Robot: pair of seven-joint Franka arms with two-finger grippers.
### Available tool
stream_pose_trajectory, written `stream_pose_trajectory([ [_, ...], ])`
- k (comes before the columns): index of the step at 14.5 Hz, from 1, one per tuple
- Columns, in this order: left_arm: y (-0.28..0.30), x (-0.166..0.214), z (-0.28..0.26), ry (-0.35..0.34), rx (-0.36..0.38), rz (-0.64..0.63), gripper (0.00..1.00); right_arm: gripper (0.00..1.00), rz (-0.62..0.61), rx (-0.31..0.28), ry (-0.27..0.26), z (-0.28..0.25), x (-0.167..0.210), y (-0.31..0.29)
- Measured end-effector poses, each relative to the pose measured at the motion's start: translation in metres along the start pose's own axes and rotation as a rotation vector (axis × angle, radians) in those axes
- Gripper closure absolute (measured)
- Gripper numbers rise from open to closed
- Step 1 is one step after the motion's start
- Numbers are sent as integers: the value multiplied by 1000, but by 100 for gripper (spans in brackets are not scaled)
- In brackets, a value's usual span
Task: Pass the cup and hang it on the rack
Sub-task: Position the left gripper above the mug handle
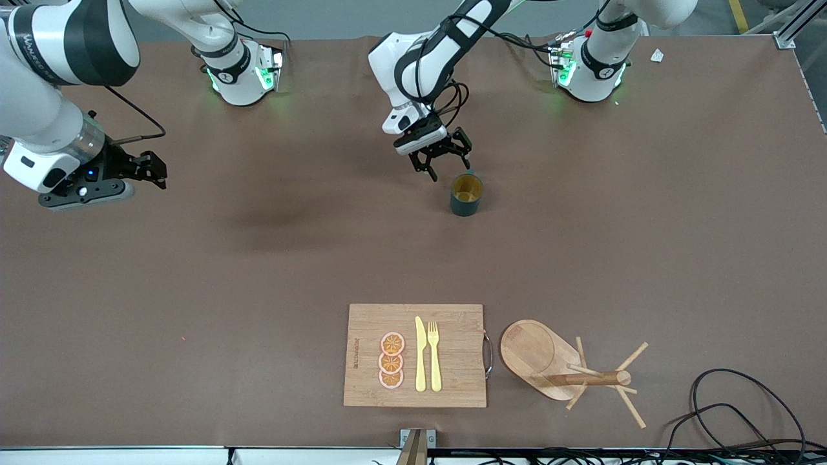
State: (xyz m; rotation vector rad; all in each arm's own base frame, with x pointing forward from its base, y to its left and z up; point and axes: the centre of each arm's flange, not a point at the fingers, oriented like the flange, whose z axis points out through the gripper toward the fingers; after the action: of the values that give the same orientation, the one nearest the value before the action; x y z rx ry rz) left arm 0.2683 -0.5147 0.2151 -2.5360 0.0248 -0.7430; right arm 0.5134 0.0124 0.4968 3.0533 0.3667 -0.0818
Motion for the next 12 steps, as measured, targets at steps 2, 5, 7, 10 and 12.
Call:
stream_pose_trajectory([
  [2,5,-7,11,34,9,-1,0,19,0,0,0,0,0,0],
  [5,11,-19,30,79,37,-5,0,19,0,0,0,0,0,0],
  [7,12,-23,29,92,35,6,0,19,0,-1,0,0,0,0],
  [10,12,-42,24,139,30,-10,0,19,0,-1,0,0,0,0],
  [12,13,-50,17,144,16,-27,0,19,0,-1,0,0,0,0],
])
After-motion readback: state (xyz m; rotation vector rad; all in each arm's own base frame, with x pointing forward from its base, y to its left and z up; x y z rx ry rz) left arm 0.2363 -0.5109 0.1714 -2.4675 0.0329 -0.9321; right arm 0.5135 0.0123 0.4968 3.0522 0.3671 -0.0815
